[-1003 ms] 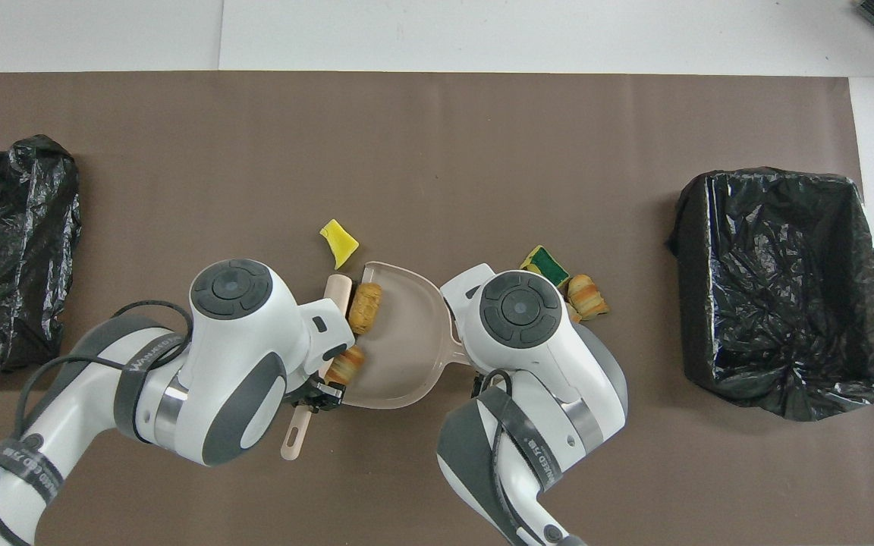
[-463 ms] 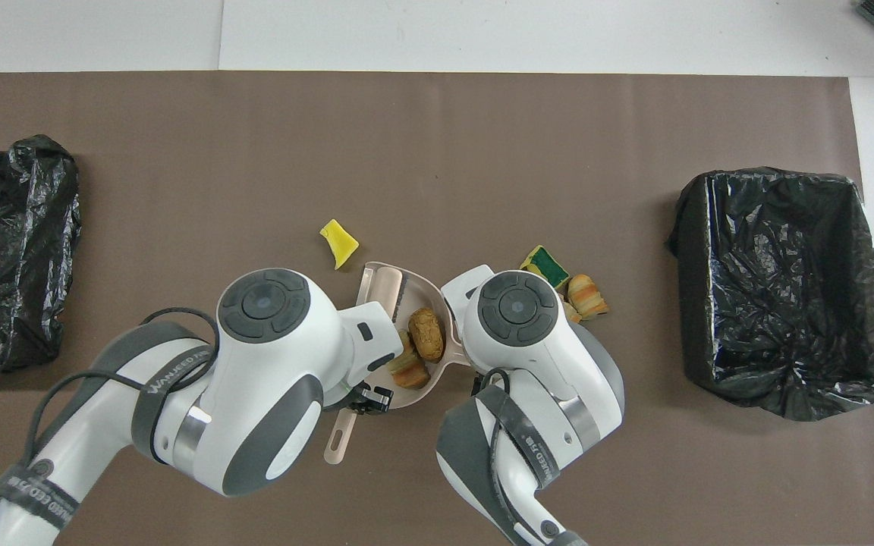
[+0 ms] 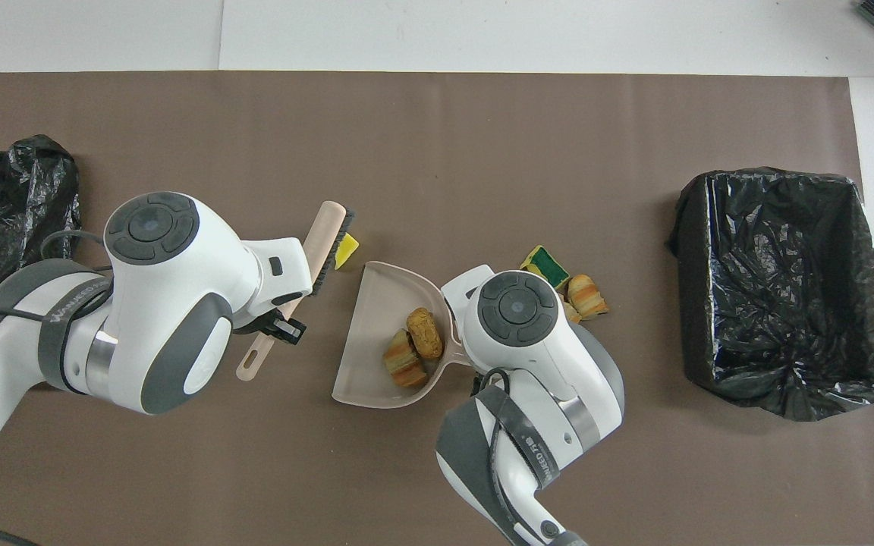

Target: Sweep and dump trash in bin

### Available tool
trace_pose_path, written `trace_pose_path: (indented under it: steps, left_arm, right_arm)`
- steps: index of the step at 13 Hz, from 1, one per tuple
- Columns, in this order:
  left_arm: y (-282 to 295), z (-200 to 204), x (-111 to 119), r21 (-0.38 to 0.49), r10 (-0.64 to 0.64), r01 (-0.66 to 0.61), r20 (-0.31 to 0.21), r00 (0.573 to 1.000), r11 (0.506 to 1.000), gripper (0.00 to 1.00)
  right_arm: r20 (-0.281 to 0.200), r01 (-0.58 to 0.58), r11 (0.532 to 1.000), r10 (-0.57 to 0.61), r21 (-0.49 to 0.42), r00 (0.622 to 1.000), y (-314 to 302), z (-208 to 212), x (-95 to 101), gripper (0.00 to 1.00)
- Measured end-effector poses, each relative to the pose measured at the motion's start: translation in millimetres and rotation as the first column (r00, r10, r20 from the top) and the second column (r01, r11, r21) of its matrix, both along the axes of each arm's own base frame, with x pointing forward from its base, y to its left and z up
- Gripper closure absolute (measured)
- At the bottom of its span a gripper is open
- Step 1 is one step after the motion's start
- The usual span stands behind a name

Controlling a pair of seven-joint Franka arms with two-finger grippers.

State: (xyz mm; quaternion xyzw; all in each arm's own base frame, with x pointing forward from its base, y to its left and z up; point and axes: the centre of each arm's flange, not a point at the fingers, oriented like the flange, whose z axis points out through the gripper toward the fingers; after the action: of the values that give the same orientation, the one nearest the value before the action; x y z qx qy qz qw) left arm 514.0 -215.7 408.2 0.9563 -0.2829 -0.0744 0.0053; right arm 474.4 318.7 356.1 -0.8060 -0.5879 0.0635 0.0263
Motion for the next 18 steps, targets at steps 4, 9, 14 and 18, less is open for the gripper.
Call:
trace_pose_path:
  steps: [4,9,14,18]
  left_arm:
    - [41,-22,70,0.075,-0.113,0.11,0.033,0.993,0.991,0.74]
    - [32,-63,64,0.097,-0.24,0.244,-0.048,0.969,0.965,0.74]
    - [-4,-69,-12,0.129,-0.337,0.357,-0.149,0.929,0.925,0.74]
    - [-41,-55,-58,0.078,-0.292,0.31,-0.186,0.938,0.947,0.74]
  right_arm:
    - [0.02,0.017,1.0,-0.017,0.01,1.0,2,1,2.4,0.67]
    - [0.02,0.018,1.0,-0.018,0.01,1.0,2,0,2.4,0.67]
    - [0.02,0.018,1.0,-0.018,0.011,1.0,2,0,2.5,0.67]
    - [0.021,0.018,1.0,-0.018,0.011,1.0,2,1,2.6,0.67]
